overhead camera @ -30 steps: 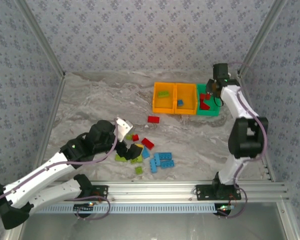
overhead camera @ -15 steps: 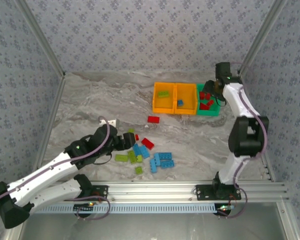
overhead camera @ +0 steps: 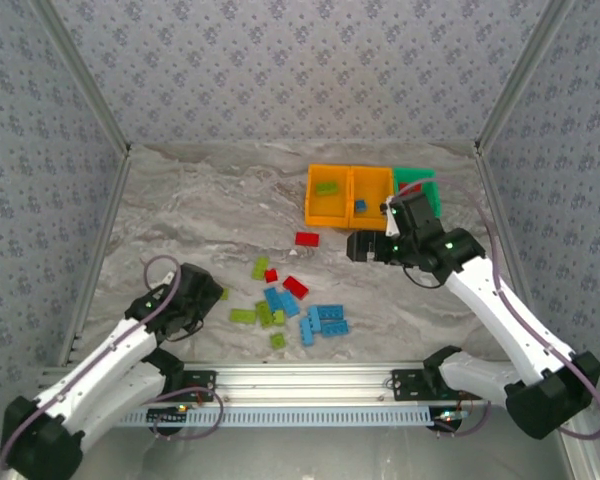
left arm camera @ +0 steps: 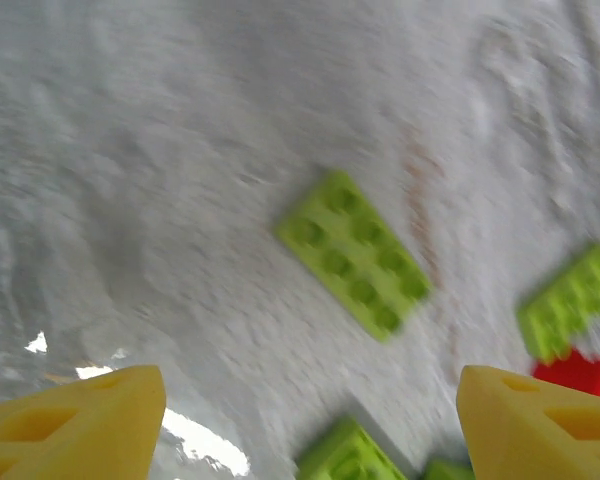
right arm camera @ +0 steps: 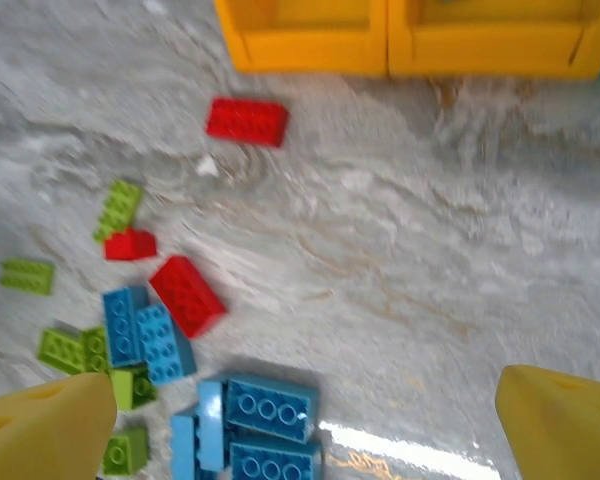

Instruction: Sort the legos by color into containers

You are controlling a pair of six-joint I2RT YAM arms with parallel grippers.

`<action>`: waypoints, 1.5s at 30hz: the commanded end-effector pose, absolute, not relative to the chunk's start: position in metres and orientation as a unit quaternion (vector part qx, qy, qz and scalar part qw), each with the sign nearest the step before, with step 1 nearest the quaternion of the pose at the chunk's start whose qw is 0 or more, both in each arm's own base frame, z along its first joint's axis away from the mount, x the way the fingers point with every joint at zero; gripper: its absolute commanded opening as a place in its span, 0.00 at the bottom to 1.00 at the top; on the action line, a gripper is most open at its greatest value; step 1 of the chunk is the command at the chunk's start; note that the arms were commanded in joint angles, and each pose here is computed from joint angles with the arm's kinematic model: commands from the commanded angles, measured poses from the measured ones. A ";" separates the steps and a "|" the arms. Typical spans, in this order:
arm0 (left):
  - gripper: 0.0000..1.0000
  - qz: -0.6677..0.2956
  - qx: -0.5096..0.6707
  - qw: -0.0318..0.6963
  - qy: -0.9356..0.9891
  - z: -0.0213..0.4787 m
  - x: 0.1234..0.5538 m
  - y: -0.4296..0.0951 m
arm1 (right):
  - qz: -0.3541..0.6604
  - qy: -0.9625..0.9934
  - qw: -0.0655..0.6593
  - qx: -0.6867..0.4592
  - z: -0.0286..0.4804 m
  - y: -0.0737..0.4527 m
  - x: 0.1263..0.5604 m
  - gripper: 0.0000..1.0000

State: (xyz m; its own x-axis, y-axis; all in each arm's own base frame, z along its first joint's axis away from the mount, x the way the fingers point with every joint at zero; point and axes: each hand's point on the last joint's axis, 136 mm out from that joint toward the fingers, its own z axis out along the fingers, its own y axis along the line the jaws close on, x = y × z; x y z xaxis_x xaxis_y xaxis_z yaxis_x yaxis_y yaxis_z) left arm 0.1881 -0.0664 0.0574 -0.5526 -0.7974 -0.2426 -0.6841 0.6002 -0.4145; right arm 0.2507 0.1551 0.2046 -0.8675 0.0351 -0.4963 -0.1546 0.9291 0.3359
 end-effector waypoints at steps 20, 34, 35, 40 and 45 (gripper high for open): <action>0.61 -0.038 -0.445 0.045 0.893 0.005 0.216 -0.071 | 0.134 0.948 0.288 -0.025 0.221 0.132 0.234 1.00; 0.29 -0.149 -0.351 0.120 0.917 0.062 0.260 -0.101 | 0.218 0.935 0.278 -0.030 0.229 0.163 0.221 1.00; 0.29 -0.174 -0.328 0.136 0.919 0.076 0.267 -0.113 | 0.224 0.933 0.279 -0.034 0.231 0.167 0.220 1.00; 0.29 -0.237 -0.198 0.223 0.925 0.156 0.301 -0.185 | 0.237 0.925 0.294 -0.046 0.242 0.181 0.219 1.00; 0.29 -0.230 -0.074 0.282 0.928 0.201 0.355 -0.269 | 0.220 0.928 0.299 -0.032 0.238 0.177 0.221 1.00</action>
State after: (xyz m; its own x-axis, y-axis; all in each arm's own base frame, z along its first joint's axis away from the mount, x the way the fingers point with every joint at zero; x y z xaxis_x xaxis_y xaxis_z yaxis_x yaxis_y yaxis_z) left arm 0.3256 -0.2370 0.1882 -0.8437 -0.3882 -0.3707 -0.1517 0.8350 -0.5289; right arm 0.2176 0.1805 0.2318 -0.8319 0.0300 -0.5542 -0.2253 0.8943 0.3867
